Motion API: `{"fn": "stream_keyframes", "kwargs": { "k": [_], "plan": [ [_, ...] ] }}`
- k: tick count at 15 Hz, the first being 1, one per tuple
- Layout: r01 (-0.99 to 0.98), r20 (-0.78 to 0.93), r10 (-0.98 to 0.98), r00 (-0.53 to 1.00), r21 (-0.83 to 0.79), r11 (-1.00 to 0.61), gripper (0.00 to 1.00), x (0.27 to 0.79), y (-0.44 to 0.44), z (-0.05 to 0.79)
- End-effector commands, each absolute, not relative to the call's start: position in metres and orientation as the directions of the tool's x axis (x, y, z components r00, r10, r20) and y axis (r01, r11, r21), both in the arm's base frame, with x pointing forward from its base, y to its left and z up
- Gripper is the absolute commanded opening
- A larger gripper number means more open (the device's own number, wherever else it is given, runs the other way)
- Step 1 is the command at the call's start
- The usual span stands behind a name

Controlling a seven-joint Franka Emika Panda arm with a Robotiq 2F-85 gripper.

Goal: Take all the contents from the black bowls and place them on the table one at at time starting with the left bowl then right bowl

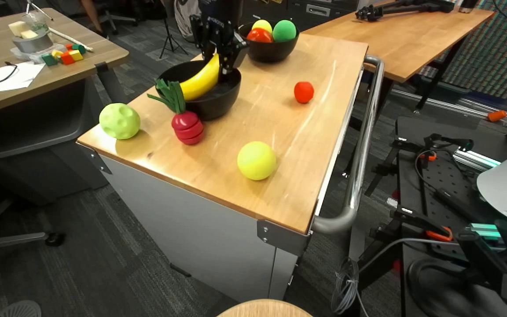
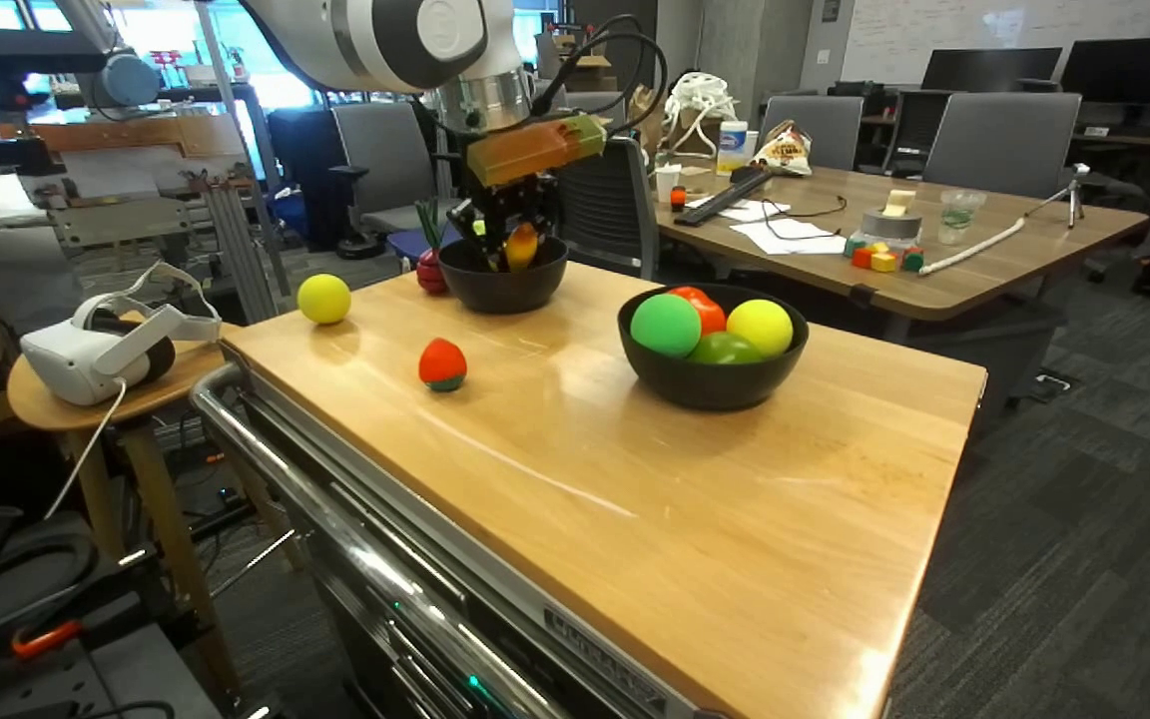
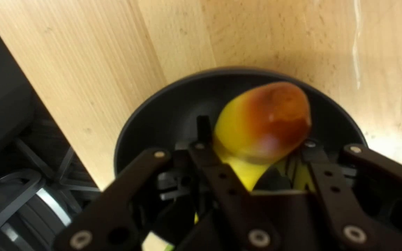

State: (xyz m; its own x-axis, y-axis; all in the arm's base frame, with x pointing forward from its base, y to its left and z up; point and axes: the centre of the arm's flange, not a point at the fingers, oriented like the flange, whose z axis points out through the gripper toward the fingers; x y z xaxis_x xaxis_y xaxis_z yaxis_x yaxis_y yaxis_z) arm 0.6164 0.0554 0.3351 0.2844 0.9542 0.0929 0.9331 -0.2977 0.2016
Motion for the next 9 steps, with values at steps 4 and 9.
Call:
{"fn": "stream_keyframes", "kwargs": {
  "k": [4, 9],
  "plan": [
    [0.797, 0.350, 0.813, 0.464, 0.236, -0.556, 0.17, 0.604, 0.015, 0.419],
    [0.634, 0.471, 0.627, 0.620, 0.169, -0.754, 0.17, 0.559, -0.044, 0.440]
  ]
}}
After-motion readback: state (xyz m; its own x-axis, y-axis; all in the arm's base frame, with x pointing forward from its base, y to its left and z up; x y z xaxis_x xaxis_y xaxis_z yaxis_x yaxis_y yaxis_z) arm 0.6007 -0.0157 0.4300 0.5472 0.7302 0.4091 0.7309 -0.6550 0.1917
